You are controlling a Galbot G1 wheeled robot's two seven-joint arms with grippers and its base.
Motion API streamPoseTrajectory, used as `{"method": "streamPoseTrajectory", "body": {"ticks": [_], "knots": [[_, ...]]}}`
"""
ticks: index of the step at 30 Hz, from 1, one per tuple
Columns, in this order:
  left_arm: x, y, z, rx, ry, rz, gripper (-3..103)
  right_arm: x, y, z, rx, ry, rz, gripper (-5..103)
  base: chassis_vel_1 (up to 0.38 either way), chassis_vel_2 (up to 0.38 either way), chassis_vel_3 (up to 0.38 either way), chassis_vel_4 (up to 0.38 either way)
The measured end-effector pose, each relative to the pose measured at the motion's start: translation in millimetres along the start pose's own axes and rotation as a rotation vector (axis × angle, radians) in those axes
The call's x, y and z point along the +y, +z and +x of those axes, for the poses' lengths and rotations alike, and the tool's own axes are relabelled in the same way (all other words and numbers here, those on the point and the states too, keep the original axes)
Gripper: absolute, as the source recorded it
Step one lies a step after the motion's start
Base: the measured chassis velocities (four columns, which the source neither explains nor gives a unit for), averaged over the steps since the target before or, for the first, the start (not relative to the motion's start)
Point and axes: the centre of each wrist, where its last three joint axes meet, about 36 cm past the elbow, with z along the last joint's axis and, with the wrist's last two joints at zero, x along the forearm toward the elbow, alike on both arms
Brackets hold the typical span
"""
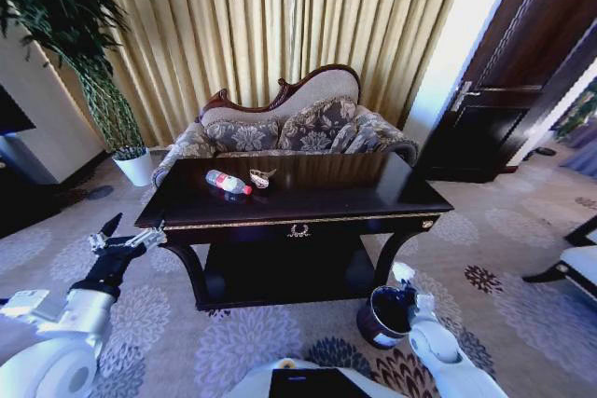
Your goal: Move to the front of the table and place the trash on the table into the trash bin.
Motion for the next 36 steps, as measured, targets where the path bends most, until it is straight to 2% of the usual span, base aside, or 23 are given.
{"method": "streamPoseTrajectory", "body": {"ticks": [4,10,12,13,15,18,19,21,25,26,29,30,32,33,36], "knots": [[-0.6,1,1,-0.001,-0.004,0.006,100,-13,20,-26,0.039,0.068,0.008,0,0.000,0.000,0.000,0.000],[-0.4,2,2,0.002,-0.011,0.010,100,-21,27,-42,0.050,0.114,0.023,0,0.000,0.000,0.000,0.000],[-0.7,3,3,0.003,-0.014,0.013,100,-21,30,-53,0.055,0.155,0.046,-2,0.000,0.000,0.000,0.000],[-0.9,3,3,0.003,-0.015,0.014,100,-22,31,-55,0.055,0.162,0.059,3,0.000,0.000,0.000,0.000],[-1.0,3,3,0.003,-0.014,0.015,100,-22,32,-56,0.055,0.166,0.076,3,0.000,0.000,0.000,0.000],[-1.0,3,2,0.002,-0.011,0.015,100,-19,34,-57,0.053,0.162,0.097,19,0.000,0.000,0.000,0.000],[-1.0,3,2,0.002,-0.011,0.015,100,-19,34,-57,0.053,0.162,0.097,19,0.000,0.000,0.000,0.000],[-1.1,3,2,0.000,-0.009,0.014,100,-14,33,-58,0.051,0.157,0.093,30,0.000,0.000,0.000,0.000],[-1.1,3,2,0.000,-0.009,0.015,100,-12,33,-57,0.052,0.155,0.090,30,0.000,0.000,0.000,0.000],[-1.5,4,3,0.001,-0.010,0.019,100,-9,36,-55,0.057,0.151,0.081,52,0.000,0.000,0.000,0.000],[-1.6,5,3,0.002,-0.011,0.022,100,-9,38,-54,0.062,0.155,0.074,68,0.000,0.000,0.000,0.000],[-1.6,5,3,0.002,-0.011,0.022,100,-9,38,-54,0.062,0.155,0.074,68,0.000,0.000,0.000,0.000],[-1.7,5,4,0.003,-0.011,0.023,100,-11,38,-53,0.061,0.158,0.070,79,0.000,0.000,0.000,0.000],[-1.7,5,4,0.003,-0.011,0.023,100,-11,38,-52,0.060,0.159,0.068,79,0.000,0.000,0.000,0.000],[-1.8,5,4,0.004,-0.011,0.024,100,-13,38,-51,0.059,0.161,0.063,89,0.000,0.000,0.000,0.000]]}}
